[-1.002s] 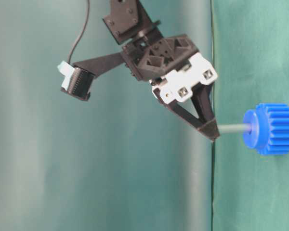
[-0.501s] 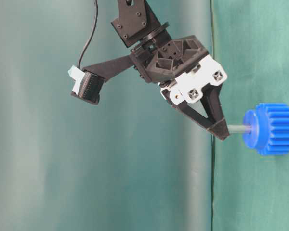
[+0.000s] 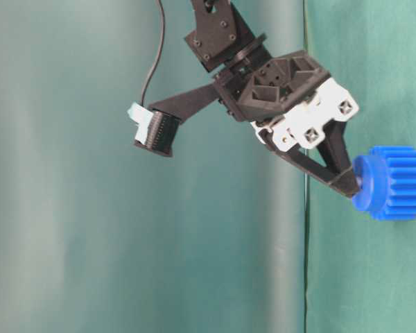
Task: Insert the shaft placed at a random location into the center hole of the small gear at another random location.
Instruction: 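Lower the shaft into the gear's center hole with the right gripper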
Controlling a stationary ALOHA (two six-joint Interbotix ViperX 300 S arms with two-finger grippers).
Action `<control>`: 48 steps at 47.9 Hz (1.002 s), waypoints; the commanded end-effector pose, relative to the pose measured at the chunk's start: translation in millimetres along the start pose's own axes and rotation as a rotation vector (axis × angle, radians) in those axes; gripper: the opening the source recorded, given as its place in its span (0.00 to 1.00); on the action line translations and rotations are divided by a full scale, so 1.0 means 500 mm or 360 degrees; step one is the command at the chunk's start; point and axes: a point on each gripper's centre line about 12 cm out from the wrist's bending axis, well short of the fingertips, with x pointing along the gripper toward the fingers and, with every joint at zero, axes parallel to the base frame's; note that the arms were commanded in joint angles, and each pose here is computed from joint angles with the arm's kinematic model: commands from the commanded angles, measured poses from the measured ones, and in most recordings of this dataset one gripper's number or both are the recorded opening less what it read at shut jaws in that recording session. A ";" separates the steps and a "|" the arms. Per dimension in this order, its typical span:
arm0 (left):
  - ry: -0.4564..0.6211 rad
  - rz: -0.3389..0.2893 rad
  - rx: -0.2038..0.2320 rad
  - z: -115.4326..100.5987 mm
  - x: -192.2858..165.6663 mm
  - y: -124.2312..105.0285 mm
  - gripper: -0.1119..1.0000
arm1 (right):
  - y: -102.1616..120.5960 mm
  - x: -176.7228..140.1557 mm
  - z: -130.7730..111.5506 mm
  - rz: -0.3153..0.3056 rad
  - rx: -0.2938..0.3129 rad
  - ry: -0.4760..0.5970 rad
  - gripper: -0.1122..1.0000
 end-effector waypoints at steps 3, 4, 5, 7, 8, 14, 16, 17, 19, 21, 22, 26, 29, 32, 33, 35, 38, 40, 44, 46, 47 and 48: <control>-0.0015 0.0003 -0.0005 0.007 0.003 0.000 0.10 | 0.005 0.002 0.022 0.0009 0.0006 -0.0058 0.24; -0.0015 0.0003 -0.0005 0.007 0.003 0.000 0.10 | 0.005 0.002 0.021 0.0008 0.0005 -0.0055 0.24; -0.0017 0.0005 -0.0005 0.008 0.003 0.001 0.10 | 0.005 0.003 0.020 0.0008 0.0003 -0.0053 0.24; -0.0017 0.0006 -0.0007 0.007 0.002 0.001 0.10 | 0.004 0.004 0.019 0.0007 0.0008 -0.0050 0.24; -0.0015 0.0005 -0.0005 0.007 0.003 0.001 0.10 | 0.004 0.004 0.018 0.0006 0.0007 -0.0050 0.24; -0.0012 0.0005 -0.0005 0.007 0.002 0.001 0.10 | 0.004 0.004 0.019 0.0007 0.0005 -0.0055 0.24; -0.0010 0.0005 -0.0005 0.006 0.003 0.001 0.10 | 0.004 0.004 0.019 0.0007 0.0003 -0.0055 0.24; -0.0012 0.0005 -0.0005 0.007 0.002 0.001 0.10 | 0.004 0.003 0.017 0.0007 0.0002 -0.0053 0.24; -0.0010 0.0005 -0.0005 0.006 0.003 0.001 0.10 | 0.004 0.003 0.017 0.0006 0.0002 -0.0050 0.24; -0.0008 0.0005 -0.0005 0.005 0.003 0.001 0.10 | 0.004 0.003 0.015 0.0007 0.0000 -0.0046 0.24; -0.0008 0.0005 -0.0005 0.005 0.003 0.001 0.10 | 0.004 0.003 0.015 0.0006 0.0005 -0.0043 0.24; -0.0010 0.0003 -0.0005 0.005 0.002 0.000 0.10 | 0.004 0.003 0.015 0.0006 0.0005 -0.0043 0.24; -0.0008 0.0005 -0.0005 0.005 0.003 0.001 0.10 | 0.004 0.003 0.016 0.0007 0.0005 -0.0046 0.24; -0.0010 0.0005 -0.0005 0.006 0.003 0.001 0.10 | 0.004 0.004 0.016 0.0007 0.0005 -0.0043 0.24; -0.0008 0.0005 -0.0002 0.006 0.003 0.001 0.10 | 0.004 0.004 0.017 0.0008 0.0003 -0.0045 0.24; -0.0010 0.0003 -0.0005 0.006 0.003 0.000 0.10 | 0.004 0.004 0.018 0.0007 0.0005 -0.0048 0.25; -0.0010 0.0005 -0.0005 0.005 0.002 0.001 0.10 | 0.005 0.004 0.021 0.0008 0.0005 -0.0053 0.28; -0.0010 0.0003 -0.0005 0.006 0.003 0.000 0.10 | 0.005 0.004 0.023 0.0009 0.0006 -0.0057 0.38; -0.0010 0.0006 -0.0007 0.006 0.002 0.001 0.10 | 0.007 0.001 0.031 0.0013 0.0007 -0.0074 0.60; -0.0008 0.0005 -0.0005 0.005 0.003 0.001 0.10 | 0.008 -0.001 0.037 0.0015 0.0007 -0.0086 0.70; -0.0010 0.0005 -0.0005 0.006 0.003 0.001 0.10 | 0.008 -0.003 0.039 0.0016 0.0005 -0.0091 0.74; -0.0010 0.0005 -0.0002 0.006 0.003 0.001 0.10 | 0.009 -0.006 0.043 0.0018 0.0006 -0.0098 0.76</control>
